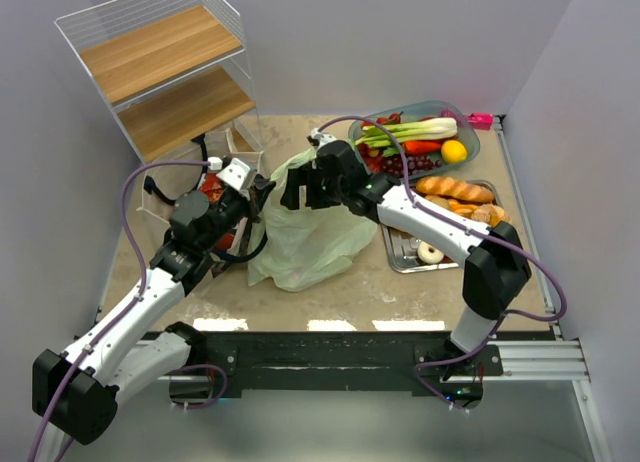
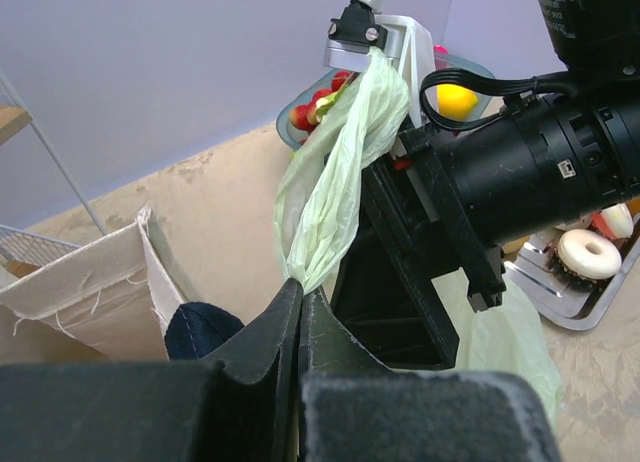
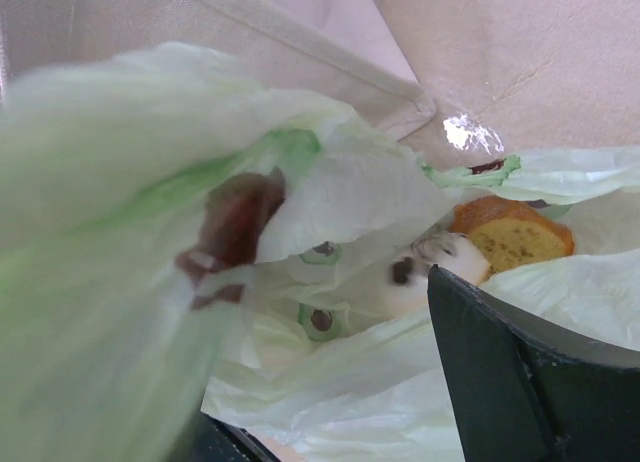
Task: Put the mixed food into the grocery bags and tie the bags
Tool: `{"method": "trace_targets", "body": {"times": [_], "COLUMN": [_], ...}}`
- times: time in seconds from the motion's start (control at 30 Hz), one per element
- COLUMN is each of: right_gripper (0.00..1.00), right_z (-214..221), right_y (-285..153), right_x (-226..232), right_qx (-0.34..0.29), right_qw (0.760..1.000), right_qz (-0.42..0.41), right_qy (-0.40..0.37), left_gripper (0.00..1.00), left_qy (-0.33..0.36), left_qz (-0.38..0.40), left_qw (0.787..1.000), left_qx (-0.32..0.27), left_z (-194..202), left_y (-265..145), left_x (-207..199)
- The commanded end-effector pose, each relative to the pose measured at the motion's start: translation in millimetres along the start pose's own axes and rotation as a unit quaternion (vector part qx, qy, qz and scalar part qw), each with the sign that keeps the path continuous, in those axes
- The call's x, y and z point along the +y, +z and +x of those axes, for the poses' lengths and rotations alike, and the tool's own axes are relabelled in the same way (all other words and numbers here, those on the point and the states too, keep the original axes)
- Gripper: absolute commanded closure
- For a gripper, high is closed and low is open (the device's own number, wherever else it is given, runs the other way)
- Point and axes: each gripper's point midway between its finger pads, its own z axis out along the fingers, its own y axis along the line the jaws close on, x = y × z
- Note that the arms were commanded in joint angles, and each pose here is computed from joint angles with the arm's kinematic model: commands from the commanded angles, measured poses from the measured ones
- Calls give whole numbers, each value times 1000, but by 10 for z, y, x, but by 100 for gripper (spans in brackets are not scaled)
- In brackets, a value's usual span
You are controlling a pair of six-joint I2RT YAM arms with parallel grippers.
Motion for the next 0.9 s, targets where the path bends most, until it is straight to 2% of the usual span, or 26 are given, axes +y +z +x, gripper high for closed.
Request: {"method": "trace_targets", "body": {"times": [0.0, 0.13, 0.27, 0.37, 0.47, 0.5, 0.63, 0.77, 0.87], "right_gripper": [13, 14, 15, 16, 18, 19, 19, 14, 17], "right_z": [-209, -228, -362, -372, -327, -391, -122, 244, 361], "right_y": [-266, -422, -933, -1262, -1504, -1661, -1890, -2080, -2249], "right_x": [147, 92, -67, -296, -739, -893, -1598, -2251, -2709], "right_qx": [-37, -45, -98, -107, -100, -117, -87, -25, -8], "right_qw": [999, 999, 994, 992, 985, 980, 957, 916, 887], "right_qz": [-24, -8, 31, 68, 142, 158, 273, 394, 453], "right_qy": [-13, -14, -25, -28, -6, 9, 52, 69, 92], "left_gripper": [100, 100, 100, 100, 100, 100, 100, 100, 100], "left_qy": [7, 7, 8, 7, 6, 5, 5, 5, 5], "left_qz": [4, 2, -9, -13, -8, -6, -6, -7, -6], "left_qw": [1000, 1000, 1000, 1000, 1000, 1000, 1000, 999, 999], "left_qx": [-24, -25, -27, -27, -27, -27, -30, -32, -35], "left_z": [-126, -130, -147, -154, -162, -163, -181, -191, -211], "left_y": [-2, -11, -30, -30, -20, -23, -38, -49, -61], "left_x": [-26, -19, 16, 29, 13, 7, 4, 2, -3]}}
